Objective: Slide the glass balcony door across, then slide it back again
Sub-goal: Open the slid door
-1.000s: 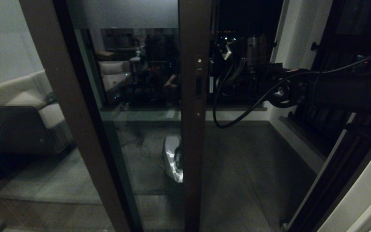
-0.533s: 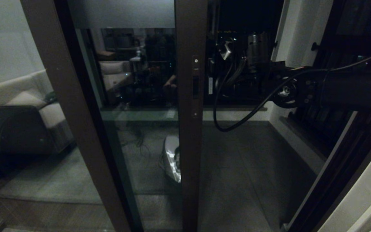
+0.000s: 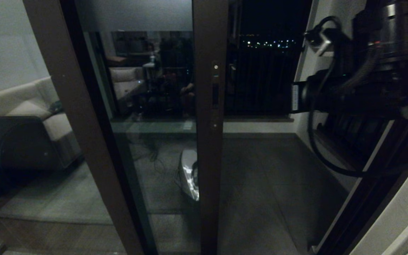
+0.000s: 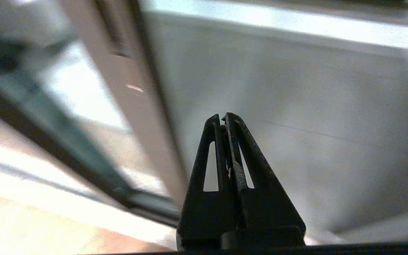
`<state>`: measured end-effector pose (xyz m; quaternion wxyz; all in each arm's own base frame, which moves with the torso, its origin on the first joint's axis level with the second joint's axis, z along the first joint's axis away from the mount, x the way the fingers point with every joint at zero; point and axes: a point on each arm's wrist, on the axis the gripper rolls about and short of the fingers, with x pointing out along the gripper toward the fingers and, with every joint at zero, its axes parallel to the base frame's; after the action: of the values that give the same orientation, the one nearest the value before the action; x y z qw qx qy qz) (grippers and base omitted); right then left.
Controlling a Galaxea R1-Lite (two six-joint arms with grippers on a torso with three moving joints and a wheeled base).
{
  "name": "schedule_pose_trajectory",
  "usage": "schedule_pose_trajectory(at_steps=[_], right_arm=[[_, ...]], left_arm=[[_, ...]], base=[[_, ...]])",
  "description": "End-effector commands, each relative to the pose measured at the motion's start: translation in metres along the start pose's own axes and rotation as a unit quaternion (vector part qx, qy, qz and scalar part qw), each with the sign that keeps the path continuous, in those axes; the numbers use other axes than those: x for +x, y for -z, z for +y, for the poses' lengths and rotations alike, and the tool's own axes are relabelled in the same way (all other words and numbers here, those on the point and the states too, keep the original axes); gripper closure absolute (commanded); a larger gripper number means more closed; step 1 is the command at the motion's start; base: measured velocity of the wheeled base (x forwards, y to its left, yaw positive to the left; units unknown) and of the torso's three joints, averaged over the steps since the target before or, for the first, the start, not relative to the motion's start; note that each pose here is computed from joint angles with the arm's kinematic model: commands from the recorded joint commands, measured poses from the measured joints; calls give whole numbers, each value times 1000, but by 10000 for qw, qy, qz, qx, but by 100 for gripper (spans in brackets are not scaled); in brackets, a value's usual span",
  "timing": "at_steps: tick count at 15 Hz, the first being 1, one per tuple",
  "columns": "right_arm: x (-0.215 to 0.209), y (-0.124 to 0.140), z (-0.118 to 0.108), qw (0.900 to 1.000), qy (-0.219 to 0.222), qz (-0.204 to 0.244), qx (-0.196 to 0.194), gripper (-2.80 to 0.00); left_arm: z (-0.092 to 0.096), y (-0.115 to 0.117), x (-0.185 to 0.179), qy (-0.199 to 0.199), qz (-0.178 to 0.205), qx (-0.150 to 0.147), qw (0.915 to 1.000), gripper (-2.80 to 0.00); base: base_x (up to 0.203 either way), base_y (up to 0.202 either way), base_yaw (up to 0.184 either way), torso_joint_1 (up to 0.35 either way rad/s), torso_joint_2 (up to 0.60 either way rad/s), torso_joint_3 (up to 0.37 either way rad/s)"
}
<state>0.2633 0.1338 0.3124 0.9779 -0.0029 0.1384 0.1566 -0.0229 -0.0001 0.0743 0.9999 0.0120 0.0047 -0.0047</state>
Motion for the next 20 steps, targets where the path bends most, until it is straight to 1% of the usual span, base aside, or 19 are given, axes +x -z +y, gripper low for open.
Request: schedule_pose_trajectory(at_steps=[1, 3, 4, 5, 6, 7, 8, 9, 10, 11, 12, 13, 15, 16, 17, 18, 19, 20], right_arm=[[-120, -11, -21, 9964, 508, -679, 84, 0], [-199, 2, -38, 9907, 1087, -816, 31, 0], [-234, 12, -46, 9860, 1427, -865, -6, 0], [-266, 23, -52, 9773, 1910, -918, -31, 0], [-288, 31, -55, 9634, 2510, -944, -35, 0], [-312, 41, -51, 9481, 2999, -1053, -58, 0], [-339, 54, -43, 9353, 3297, -1276, -121, 0], [-364, 70, -35, 9289, 3373, -1518, -198, 0], [-384, 86, -28, 9265, 3323, -1748, -265, 0], [-404, 107, -20, 9265, 3198, -1954, -340, 0], [-420, 129, -12, 9273, 3096, -2064, -407, 0], [-434, 154, -3, 9292, 2978, -2138, -467, 0], [-453, 207, 10, 9375, 2580, -2264, -582, 0], [-456, 230, 13, 9446, 2379, -2193, -554, 0], [-454, 244, 15, 9571, 2113, -1951, -341, 0], [-444, 250, 14, 9703, 1832, -1573, -171, 0], [-428, 252, 10, 9798, 1589, -1206, -124, 0], [-411, 254, 5, 9853, 1438, -918, -83, 0]], left_arm=[[0, 0, 0, -1, -2, 2, 10000, 0], [0, 0, 0, -1, -2, 2, 10000, 0], [0, 0, 0, -1, -2, 2, 10000, 0], [0, 0, 0, -1, -2, 2, 10000, 0], [0, 0, 0, -1, -2, 2, 10000, 0], [0, 0, 0, -1, -2, 2, 10000, 0], [0, 0, 0, -1, -2, 2, 10000, 0], [0, 0, 0, -5, -2, 2, 10000, 0], [0, 0, 0, 22, -3, 53, 10000, 0], [0, 0, 0, 30, -3, 102, 9999, 0], [0, 0, 0, 30, -3, 101, 9999, 0], [0, 0, 0, 1, -2, 7, 10000, 0], [0, 0, 0, -8, -2, -37, 10000, 0], [0, 0, 0, -1, -2, -36, 10000, 0], [0, 0, 0, -8, -2, -44, 10000, 0], [0, 0, 0, -16, -2, -44, 10000, 0], [0, 0, 0, -8, -2, -44, 10000, 0], [0, 0, 0, -8, -2, -42, 10000, 0]], base=[[0, 0, 0, 0, 0, 0], [0, 0, 0, 0, 0, 0], [0, 0, 0, 0, 0, 0], [0, 0, 0, 0, 0, 0], [0, 0, 0, 0, 0, 0], [0, 0, 0, 0, 0, 0], [0, 0, 0, 0, 0, 0], [0, 0, 0, 0, 0, 0], [0, 0, 0, 0, 0, 0], [0, 0, 0, 0, 0, 0], [0, 0, 0, 0, 0, 0], [0, 0, 0, 0, 0, 0], [0, 0, 0, 0, 0, 0], [0, 0, 0, 0, 0, 0], [0, 0, 0, 0, 0, 0], [0, 0, 0, 0, 0, 0], [0, 0, 0, 0, 0, 0], [0, 0, 0, 0, 0, 0]])
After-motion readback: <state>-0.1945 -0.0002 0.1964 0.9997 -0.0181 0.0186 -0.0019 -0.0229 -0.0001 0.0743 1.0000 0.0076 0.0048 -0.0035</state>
